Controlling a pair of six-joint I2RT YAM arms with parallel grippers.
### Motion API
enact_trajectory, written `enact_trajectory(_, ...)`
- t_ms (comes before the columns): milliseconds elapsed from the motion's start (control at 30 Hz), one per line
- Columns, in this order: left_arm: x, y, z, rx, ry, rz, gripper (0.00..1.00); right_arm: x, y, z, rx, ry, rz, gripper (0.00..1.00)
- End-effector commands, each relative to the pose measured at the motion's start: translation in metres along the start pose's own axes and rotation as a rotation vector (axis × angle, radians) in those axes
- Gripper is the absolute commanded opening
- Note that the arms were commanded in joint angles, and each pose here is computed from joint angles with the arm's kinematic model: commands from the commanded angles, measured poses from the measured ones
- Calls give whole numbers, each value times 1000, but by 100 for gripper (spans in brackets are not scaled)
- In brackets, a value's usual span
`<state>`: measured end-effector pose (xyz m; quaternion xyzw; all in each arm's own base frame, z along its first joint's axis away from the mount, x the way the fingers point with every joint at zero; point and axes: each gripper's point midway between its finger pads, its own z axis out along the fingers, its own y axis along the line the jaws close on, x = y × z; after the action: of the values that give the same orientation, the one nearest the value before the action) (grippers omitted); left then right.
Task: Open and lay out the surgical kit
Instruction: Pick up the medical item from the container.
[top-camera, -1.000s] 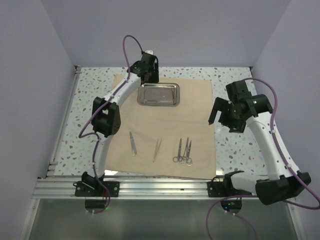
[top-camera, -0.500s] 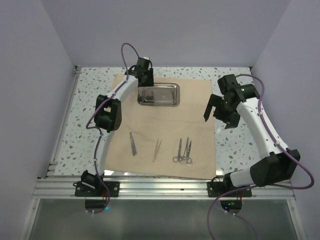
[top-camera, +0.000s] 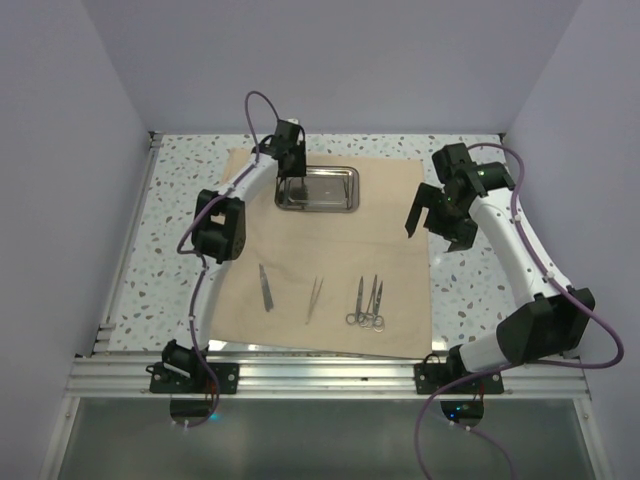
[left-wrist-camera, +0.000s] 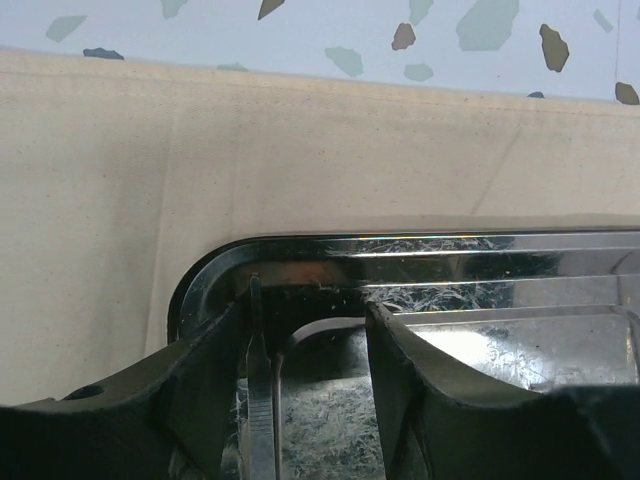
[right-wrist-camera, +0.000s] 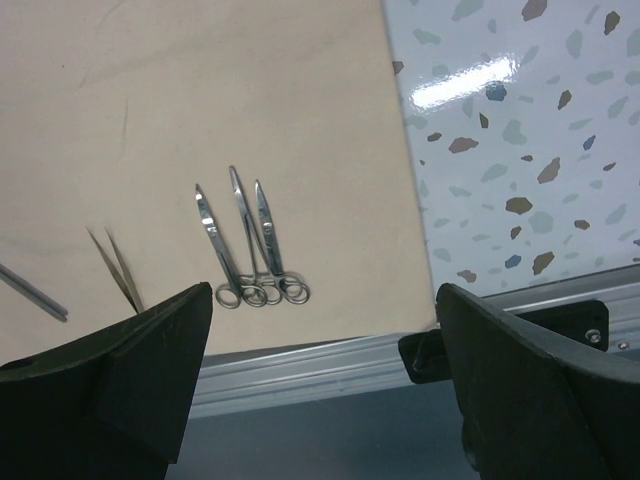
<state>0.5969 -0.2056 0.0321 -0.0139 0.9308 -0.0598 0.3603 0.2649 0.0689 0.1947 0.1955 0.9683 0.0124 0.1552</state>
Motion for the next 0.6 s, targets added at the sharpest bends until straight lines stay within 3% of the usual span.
enact_trajectory(0,-16,9,0,-26,-46,-7,56,-11,2,-7,-12,-45,-3,98)
enact_trajectory(100,-11,10,3,-28,-35,-11,56,-10,1,-8,-9,-48,-8,98)
enact_trajectory(267,7,15,11,-44,20,-13,47,-10,0,-9,-7,-52,-12,98)
enact_trajectory(567,61,57,22,-240,174,13,35,-10,2,-6,-18,-43,-19,98)
